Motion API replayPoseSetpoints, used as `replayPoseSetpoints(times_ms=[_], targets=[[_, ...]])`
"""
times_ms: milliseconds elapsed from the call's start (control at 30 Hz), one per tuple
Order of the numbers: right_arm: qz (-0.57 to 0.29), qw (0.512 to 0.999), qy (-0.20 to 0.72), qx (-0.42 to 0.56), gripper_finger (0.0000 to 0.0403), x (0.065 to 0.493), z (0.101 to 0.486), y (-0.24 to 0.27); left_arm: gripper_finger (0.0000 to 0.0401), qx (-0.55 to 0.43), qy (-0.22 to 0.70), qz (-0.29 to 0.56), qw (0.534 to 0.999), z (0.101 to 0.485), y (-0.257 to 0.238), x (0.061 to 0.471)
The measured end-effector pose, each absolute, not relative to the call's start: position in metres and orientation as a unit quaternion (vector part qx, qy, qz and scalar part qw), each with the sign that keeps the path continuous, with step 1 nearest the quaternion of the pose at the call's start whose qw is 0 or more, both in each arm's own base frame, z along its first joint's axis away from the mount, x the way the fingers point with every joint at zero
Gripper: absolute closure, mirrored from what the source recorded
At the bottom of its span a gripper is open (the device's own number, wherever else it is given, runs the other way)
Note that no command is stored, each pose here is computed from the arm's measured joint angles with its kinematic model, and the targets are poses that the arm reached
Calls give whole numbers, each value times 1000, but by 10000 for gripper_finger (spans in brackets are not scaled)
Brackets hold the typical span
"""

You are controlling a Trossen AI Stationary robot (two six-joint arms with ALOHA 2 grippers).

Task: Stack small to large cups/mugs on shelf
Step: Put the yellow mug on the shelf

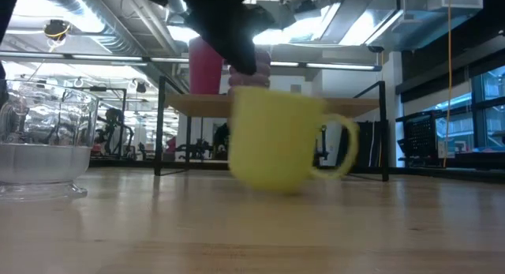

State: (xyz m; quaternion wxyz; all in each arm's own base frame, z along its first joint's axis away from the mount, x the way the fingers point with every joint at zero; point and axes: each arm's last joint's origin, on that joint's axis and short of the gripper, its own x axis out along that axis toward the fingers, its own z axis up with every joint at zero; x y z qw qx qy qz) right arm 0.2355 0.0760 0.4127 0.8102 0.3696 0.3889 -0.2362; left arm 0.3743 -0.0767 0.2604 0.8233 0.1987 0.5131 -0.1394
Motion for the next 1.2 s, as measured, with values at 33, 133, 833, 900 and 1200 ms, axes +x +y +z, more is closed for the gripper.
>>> replayPoseSetpoints(times_ms=[33, 133, 833, 900, 1200], targets=[[-234, 812, 387, 369, 189, 236, 413, 76, 327, 192, 517, -137, 823, 259, -75, 374], [-230, 815, 387, 364, 189, 236, 413, 76, 329, 194, 523, -130, 820, 255, -74, 375], [-309, 786, 414, 340, 212, 222, 400, 77, 336, 125, 445, -51, 885, 251, -78, 401], [-317, 766, 441, 343, 237, 219, 389, 82, 342, 115, 459, -37, 880, 248, -75, 400], [-309, 730, 472, 385, 393, 225, 329, 103, 365, -7, 494, 25, 869, 240, -74, 393]])
